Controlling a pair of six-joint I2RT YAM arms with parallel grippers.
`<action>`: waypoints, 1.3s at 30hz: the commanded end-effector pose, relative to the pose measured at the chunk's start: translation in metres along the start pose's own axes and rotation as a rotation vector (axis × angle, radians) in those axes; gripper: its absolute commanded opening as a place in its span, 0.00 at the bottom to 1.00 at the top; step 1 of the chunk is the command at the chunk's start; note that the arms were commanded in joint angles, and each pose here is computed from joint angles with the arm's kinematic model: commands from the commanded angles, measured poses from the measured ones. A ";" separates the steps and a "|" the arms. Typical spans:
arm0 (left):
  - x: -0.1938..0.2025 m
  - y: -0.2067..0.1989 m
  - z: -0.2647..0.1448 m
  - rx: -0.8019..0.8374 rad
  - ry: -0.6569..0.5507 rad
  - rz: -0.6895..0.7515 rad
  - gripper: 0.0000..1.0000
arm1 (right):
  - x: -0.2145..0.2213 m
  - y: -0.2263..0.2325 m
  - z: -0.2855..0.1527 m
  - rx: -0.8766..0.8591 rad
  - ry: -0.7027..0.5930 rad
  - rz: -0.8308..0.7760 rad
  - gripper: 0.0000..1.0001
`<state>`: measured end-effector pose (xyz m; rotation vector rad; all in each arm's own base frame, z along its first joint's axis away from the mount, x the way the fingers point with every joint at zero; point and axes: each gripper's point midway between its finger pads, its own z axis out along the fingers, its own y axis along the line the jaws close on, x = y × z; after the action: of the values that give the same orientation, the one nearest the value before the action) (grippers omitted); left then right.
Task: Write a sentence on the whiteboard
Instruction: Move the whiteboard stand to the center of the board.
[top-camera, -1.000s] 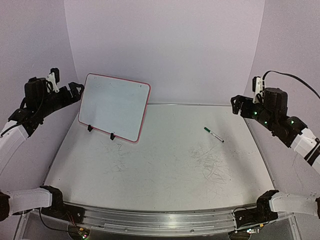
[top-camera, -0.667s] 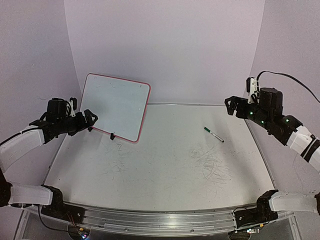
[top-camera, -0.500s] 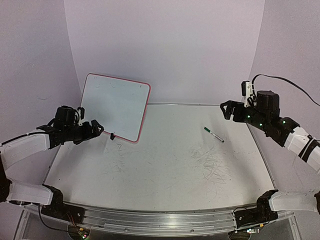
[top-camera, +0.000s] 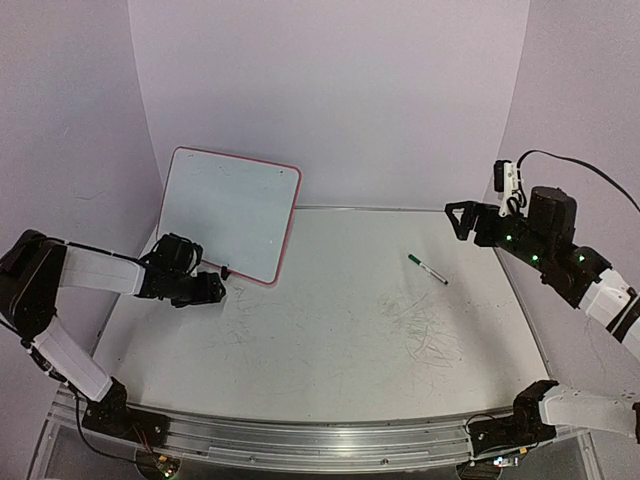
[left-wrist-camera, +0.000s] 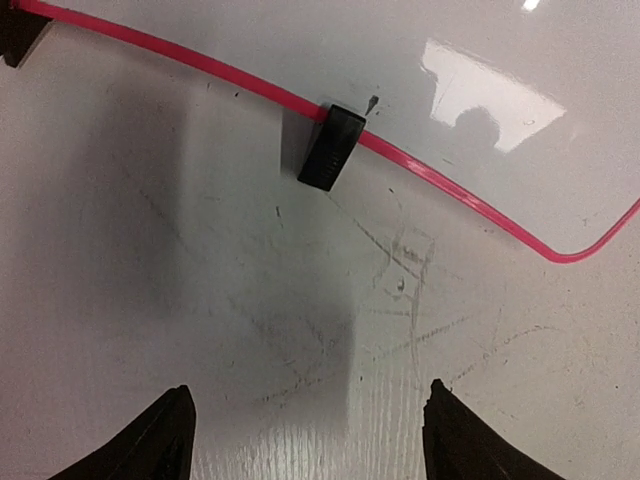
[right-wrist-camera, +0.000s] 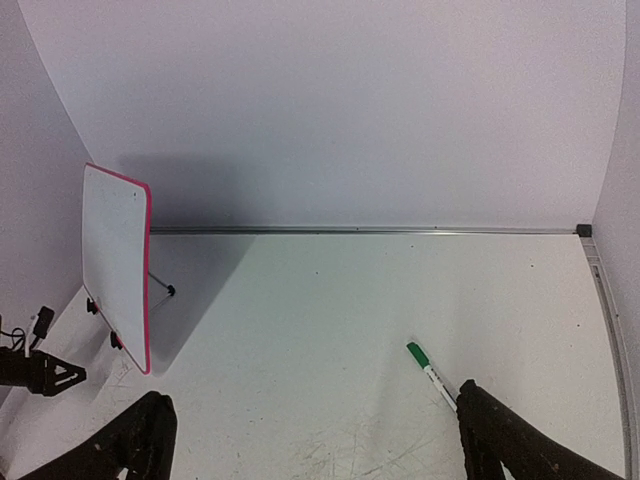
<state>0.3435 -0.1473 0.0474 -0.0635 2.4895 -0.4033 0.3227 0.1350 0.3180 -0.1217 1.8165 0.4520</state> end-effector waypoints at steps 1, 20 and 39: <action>-0.042 -0.018 0.023 0.022 -0.092 0.077 0.77 | -0.007 -0.002 0.000 0.013 -0.034 0.019 0.98; -0.057 -0.024 0.086 -0.043 -0.101 0.187 0.43 | -0.016 -0.006 -0.019 0.030 -0.086 0.037 0.98; -0.033 -0.067 0.089 -0.020 -0.102 0.234 0.11 | 0.015 -0.004 0.008 0.001 0.000 0.078 0.98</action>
<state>0.4325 -0.1925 0.0152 0.1271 2.3707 -0.1645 0.3213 0.1300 0.2940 -0.0512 1.8575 0.4648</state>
